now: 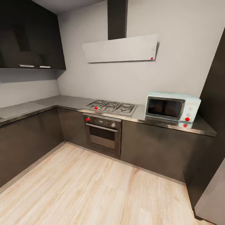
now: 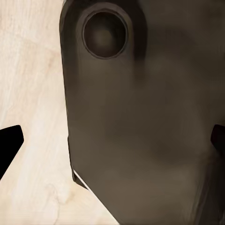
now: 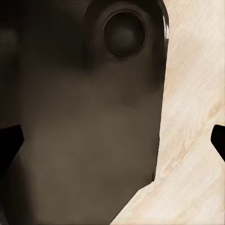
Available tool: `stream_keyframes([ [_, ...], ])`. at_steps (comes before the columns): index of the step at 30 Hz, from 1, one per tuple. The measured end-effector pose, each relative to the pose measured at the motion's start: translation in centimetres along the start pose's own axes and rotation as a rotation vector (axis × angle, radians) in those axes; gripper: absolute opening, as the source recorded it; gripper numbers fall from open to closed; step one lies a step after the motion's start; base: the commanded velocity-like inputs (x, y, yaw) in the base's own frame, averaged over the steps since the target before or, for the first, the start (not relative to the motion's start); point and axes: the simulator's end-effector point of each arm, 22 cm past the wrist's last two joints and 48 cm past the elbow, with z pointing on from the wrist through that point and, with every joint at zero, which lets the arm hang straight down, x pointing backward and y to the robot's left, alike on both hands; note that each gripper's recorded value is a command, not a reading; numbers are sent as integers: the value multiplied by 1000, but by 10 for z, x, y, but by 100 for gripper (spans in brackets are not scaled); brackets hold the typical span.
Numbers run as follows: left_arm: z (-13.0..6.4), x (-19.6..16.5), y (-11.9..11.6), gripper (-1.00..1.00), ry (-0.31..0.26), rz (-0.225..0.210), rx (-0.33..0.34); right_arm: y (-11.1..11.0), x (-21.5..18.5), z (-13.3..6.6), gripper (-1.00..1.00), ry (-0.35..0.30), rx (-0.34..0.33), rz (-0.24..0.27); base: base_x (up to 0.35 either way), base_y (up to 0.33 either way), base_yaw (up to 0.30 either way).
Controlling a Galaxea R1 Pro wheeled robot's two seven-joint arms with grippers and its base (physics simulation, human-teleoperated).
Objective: Put the three can of soda from the living room inside the tash can in the kitchen.
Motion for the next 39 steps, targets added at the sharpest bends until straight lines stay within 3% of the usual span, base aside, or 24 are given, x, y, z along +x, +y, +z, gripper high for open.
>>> stream_keyframes([
  [5,0,7,19,100,2,-6,-21,2,-37,-1,100,-62,-2,-6,0,0,0],
  [10,0,7,19,100,2,-6,-22,2,-57,-2,100,-88,-2,-6,0,0,0],
  [39,0,8,25,100,5,-8,-38,-5,-53,-2,100,-79,6,-9,0,0,0],
])
